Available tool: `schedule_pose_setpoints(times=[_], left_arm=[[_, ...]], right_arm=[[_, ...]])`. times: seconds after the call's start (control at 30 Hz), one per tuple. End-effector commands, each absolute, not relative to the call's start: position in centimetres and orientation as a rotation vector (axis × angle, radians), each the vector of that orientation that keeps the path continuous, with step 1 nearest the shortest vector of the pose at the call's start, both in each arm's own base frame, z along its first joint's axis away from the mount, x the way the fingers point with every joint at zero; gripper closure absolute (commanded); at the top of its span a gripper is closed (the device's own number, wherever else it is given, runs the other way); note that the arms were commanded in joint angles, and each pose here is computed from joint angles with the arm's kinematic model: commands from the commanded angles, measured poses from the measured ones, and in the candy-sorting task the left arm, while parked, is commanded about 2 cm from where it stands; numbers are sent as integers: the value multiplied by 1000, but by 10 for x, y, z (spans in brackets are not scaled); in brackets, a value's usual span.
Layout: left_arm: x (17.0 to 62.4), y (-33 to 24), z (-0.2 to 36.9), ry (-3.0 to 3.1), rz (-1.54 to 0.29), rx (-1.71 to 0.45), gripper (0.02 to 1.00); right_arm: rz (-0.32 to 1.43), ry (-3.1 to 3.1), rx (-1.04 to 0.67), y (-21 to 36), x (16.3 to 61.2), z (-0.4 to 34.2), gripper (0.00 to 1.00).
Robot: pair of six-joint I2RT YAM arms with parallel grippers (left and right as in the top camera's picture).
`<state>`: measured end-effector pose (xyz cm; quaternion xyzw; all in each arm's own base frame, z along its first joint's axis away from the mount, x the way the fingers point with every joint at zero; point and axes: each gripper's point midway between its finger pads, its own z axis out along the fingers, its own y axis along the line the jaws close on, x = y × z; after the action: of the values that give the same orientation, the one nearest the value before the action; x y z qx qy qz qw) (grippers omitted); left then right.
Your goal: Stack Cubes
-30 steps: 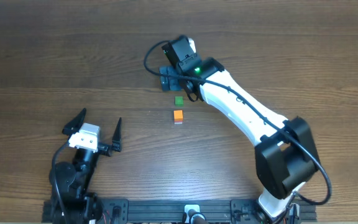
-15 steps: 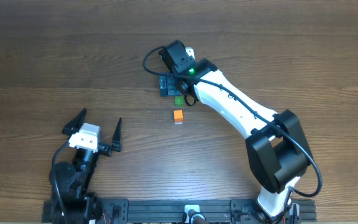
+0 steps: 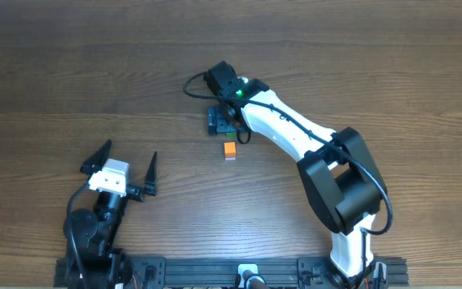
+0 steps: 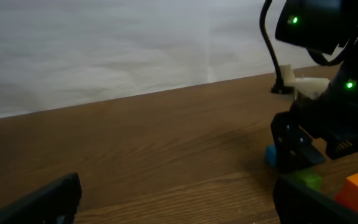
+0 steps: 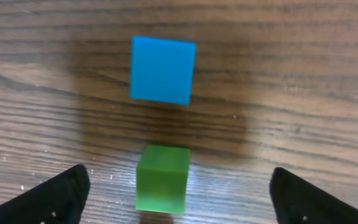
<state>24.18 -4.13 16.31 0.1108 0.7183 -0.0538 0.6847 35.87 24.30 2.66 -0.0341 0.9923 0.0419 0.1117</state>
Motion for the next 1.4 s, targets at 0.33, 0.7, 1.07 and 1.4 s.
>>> schedule_pose_setpoints(times=[0.33,0.7,1.07,1.4], left_arm=[[242,-40,161,1607,-107,252,20],[242,-40,161,1607,-107,252,20],[242,-40,161,1607,-107,252,20],[242,-40,161,1607,-107,252,20]], right_arm=[[129,2924,-111,253,357,21,220],[110,2945,-148,258,352,7,292],[107,2936,-147,258,354,7,503],[107,2936,-147,258,354,7,825]])
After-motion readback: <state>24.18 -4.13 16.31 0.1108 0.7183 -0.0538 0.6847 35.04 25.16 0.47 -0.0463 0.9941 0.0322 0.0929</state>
